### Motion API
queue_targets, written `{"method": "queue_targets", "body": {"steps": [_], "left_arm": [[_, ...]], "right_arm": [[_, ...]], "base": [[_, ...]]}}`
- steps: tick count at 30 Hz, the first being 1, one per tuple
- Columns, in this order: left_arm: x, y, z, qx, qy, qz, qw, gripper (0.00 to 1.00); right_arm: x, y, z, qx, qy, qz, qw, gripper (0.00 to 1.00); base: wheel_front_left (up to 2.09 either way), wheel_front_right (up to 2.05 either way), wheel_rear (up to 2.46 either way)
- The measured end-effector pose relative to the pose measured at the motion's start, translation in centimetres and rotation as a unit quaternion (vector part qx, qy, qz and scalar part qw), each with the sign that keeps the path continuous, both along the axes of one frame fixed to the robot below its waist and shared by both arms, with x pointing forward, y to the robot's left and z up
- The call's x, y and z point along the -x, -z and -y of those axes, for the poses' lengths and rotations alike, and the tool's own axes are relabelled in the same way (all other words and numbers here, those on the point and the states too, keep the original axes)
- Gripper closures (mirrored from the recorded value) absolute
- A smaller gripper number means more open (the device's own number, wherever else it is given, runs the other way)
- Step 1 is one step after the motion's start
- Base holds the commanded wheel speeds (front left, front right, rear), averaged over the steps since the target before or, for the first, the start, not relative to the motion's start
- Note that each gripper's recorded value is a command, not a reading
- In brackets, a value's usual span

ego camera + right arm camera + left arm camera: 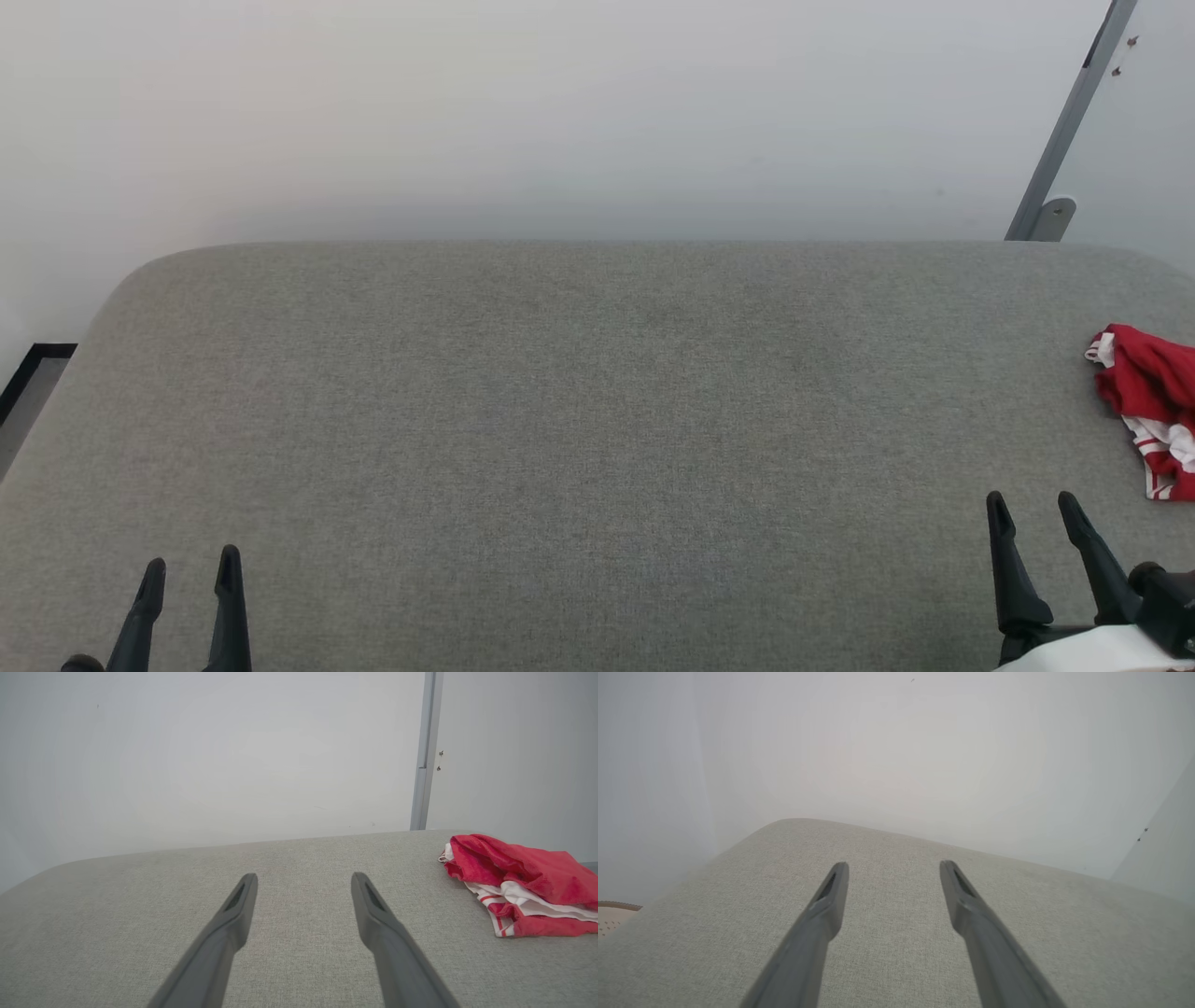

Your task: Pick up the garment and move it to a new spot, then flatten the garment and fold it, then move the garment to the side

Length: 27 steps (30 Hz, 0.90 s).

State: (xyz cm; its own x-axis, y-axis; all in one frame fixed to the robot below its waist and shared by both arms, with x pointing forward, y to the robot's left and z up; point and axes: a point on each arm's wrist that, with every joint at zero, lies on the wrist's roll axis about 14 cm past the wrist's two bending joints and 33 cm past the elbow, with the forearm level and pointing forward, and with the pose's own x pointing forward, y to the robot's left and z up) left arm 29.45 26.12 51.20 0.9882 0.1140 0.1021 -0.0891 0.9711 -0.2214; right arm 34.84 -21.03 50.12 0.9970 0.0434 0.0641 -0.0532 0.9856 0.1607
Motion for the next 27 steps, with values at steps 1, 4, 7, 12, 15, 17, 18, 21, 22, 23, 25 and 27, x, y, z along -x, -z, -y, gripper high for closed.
{"method": "queue_targets", "body": {"steps": [1, 4, 7, 12, 15, 17, 18, 21, 22, 23, 25, 27], "left_arm": [[0.0, 0.0, 0.0, 0.001, 0.000, 0.000, 1.000, 0.00], [0.0, 0.1, 0.2, 0.004, 0.001, 0.000, 1.000, 0.00], [0.0, 0.2, 0.5, 0.006, 0.003, -0.002, 1.000, 0.00], [-0.1, 0.4, 0.8, 0.007, 0.008, -0.005, 1.000, 0.00], [-0.2, 0.5, 1.0, 0.010, 0.011, -0.006, 1.000, 0.00], [-0.3, 0.5, 1.1, 0.012, 0.013, -0.006, 1.000, 0.00], [-0.4, 0.5, 1.3, 0.011, 0.016, -0.007, 1.000, 0.00], [-0.5, 0.4, 1.2, 0.012, 0.015, -0.005, 1.000, 0.00], [-0.5, 0.4, 1.2, 0.012, 0.014, -0.005, 1.000, 1.00], [-0.5, 0.7, 1.2, 0.015, 0.013, -0.010, 1.000, 1.00], [-0.2, 1.7, 1.6, 0.023, 0.013, -0.024, 0.999, 1.00], [0.0, 2.4, 1.8, 0.031, 0.012, -0.034, 0.999, 1.00]], "right_arm": [[0.1, 0.0, 0.0, -0.001, 0.001, 0.001, 1.000, 0.00], [0.2, 0.0, -0.2, -0.006, 0.002, 0.001, 1.000, 0.00], [0.2, 0.0, -0.2, -0.009, 0.004, 0.002, 1.000, 0.00], [0.3, 0.0, -0.3, -0.010, 0.005, 0.002, 1.000, 0.00], [0.4, 0.2, -0.2, -0.011, 0.006, -0.001, 1.000, 0.00], [0.5, 0.3, -0.1, -0.012, 0.007, -0.003, 1.000, 0.00], [0.5, 0.4, -0.1, -0.011, 0.008, -0.003, 1.000, 0.00], [0.6, 0.4, -0.1, -0.012, 0.009, -0.004, 1.000, 0.00], [0.6, 0.6, -0.1, -0.012, 0.009, -0.007, 1.000, 1.00], [0.7, 0.9, -0.1, -0.013, 0.010, -0.011, 1.000, 1.00], [1.1, 1.8, -0.2, -0.016, 0.011, -0.026, 0.999, 1.00], [1.4, 2.6, -0.2, -0.021, 0.013, -0.039, 0.999, 1.00]], "base": [[0.00, 0.00, 0.00], [0.00, 0.00, 0.00], [0.00, 0.00, 0.00], [0.00, 0.00, 0.00], [0.00, 0.00, 0.00], [0.00, 0.00, 0.00], [0.00, 0.00, 0.00], [0.00, 0.00, 0.00], [0.00, 0.00, 0.00], [0.00, 0.00, 0.00], [0.00, 0.00, 0.00], [0.00, 0.00, 0.00]]}}
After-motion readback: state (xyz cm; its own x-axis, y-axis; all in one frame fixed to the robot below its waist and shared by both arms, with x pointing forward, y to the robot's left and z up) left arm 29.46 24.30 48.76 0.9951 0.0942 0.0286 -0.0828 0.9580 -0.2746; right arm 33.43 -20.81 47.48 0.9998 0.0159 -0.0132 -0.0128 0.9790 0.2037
